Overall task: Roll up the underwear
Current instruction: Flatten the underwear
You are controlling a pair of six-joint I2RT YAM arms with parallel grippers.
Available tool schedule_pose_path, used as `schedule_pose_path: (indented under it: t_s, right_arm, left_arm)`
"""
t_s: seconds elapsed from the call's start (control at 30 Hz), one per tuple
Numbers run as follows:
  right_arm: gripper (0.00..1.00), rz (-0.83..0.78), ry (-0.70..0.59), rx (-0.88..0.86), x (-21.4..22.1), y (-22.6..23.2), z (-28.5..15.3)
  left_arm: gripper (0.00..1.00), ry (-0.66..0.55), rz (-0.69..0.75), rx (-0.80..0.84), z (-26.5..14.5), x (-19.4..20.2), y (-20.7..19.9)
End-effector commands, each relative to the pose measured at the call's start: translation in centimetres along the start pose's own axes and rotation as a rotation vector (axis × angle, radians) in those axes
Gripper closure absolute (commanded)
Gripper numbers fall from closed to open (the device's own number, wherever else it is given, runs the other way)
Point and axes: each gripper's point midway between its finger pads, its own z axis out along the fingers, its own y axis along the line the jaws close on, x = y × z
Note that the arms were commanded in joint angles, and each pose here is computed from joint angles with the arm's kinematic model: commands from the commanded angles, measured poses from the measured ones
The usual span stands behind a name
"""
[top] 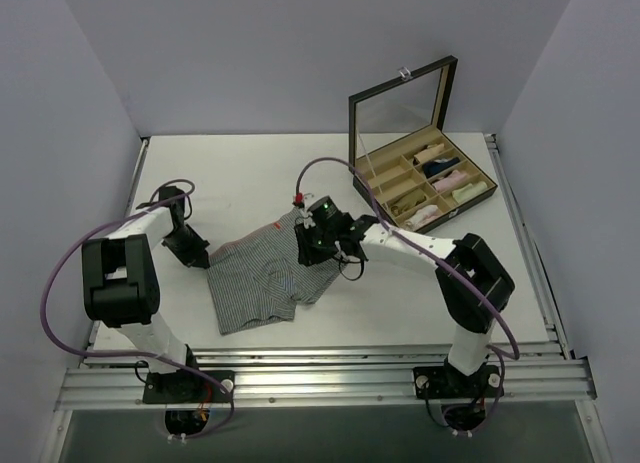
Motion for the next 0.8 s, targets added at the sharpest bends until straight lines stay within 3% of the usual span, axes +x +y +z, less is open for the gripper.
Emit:
schedule_pose_path:
  t_s: [0.0,0.17,0.4,0.6,0.77]
  right_arm:
    - [0.77,0.047,-0.02,-0.036,2.2,1.8,-0.1]
    - [0.83,0.075,0.023,0.027,5.4,1.0,0.6]
    - [0.87,0.142,0.072,0.318,7.6,-7.3,-0.4]
    - [0.87,0.163,0.074,0.396,5.7,-13.1,-1.1]
    - [0.86,0.088,0.044,0.387,1.5,-13.1,-1.9]
  left_arm:
    - [0.98,-0.022,0.028,0.043,-1.1,-0.1,-0.4]
    - [0.98,-0.016,0.041,0.03,-1.3,0.2,0.0]
    - [0.98,0.012,-0.015,0.108,-2.6,1.4,-1.1]
    - [0.98,0.083,-0.012,0.129,-2.2,3.3,-3.8]
    - [0.98,0.076,0.03,0.143,-2.8,4.6,-6.1]
